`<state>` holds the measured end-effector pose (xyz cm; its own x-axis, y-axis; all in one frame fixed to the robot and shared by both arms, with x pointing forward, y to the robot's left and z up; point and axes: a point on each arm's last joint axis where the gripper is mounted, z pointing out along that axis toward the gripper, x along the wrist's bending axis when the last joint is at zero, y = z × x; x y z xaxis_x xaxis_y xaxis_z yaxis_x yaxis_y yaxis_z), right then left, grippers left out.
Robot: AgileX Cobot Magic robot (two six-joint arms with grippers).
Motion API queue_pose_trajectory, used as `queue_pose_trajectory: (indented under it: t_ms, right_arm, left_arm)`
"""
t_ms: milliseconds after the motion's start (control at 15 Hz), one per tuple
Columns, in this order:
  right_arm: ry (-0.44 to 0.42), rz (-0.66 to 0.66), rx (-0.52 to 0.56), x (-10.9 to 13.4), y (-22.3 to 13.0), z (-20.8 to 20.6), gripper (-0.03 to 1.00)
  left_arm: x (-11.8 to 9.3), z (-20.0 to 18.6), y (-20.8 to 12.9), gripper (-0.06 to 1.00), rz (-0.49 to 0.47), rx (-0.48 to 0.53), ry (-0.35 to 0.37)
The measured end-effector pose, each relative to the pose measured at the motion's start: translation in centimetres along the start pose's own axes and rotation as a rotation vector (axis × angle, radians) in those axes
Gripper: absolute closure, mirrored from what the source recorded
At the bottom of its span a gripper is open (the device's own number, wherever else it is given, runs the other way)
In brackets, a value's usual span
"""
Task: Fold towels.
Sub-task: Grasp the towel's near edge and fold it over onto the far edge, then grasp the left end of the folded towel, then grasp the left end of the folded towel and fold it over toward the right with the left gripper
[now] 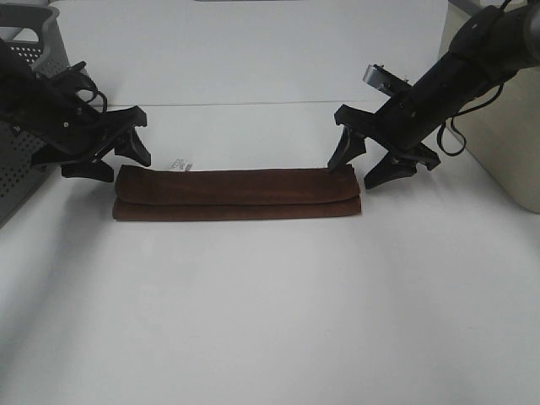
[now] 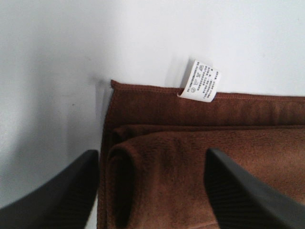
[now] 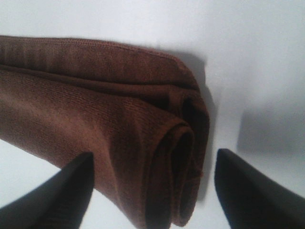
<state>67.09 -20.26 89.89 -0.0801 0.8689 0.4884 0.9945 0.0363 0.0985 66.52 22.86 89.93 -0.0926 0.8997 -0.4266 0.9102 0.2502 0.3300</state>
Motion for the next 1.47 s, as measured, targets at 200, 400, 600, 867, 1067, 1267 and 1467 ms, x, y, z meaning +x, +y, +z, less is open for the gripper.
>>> queue_pose_trajectory:
  t_ms: [200,400,600,867,1067,1267,1467]
  right_arm:
    - [0.000,-0.006,-0.009,0.2,0.0,-0.4,0.18]
    - [-0.002,-0.008,-0.009,0.2,0.0,-0.4,0.17]
    - [-0.003,-0.009,-0.009,0.2,0.1,-0.4,0.17]
    - [-0.004,-0.010,-0.007,0.2,0.0,-0.4,0.17]
    - [-0.004,-0.010,-0.006,0.2,0.0,-0.4,0.17]
    - [-0.004,-0.010,-0.007,0.2,0.0,-0.5,0.17]
    - [-0.004,-0.017,-0.015,0.5,0.0,-0.9,0.17]
  left_arm:
    - [0.2,0.0,0.0,0.18,0.037,0.005,0.021]
    - [-0.1,0.9,-0.6,0.18,0.054,0.028,0.023]
    - [-0.4,2.6,-1.6,0.17,0.068,0.069,0.025]
    - [-0.3,3.3,-1.6,0.34,0.035,0.060,0.018]
    - [-0.3,3.3,-1.7,0.80,0.036,0.064,0.019]
    - [-0.6,2.6,-1.5,0.87,0.066,0.064,0.021]
    - [-1.3,0.1,-0.9,0.87,0.178,0.058,0.056]
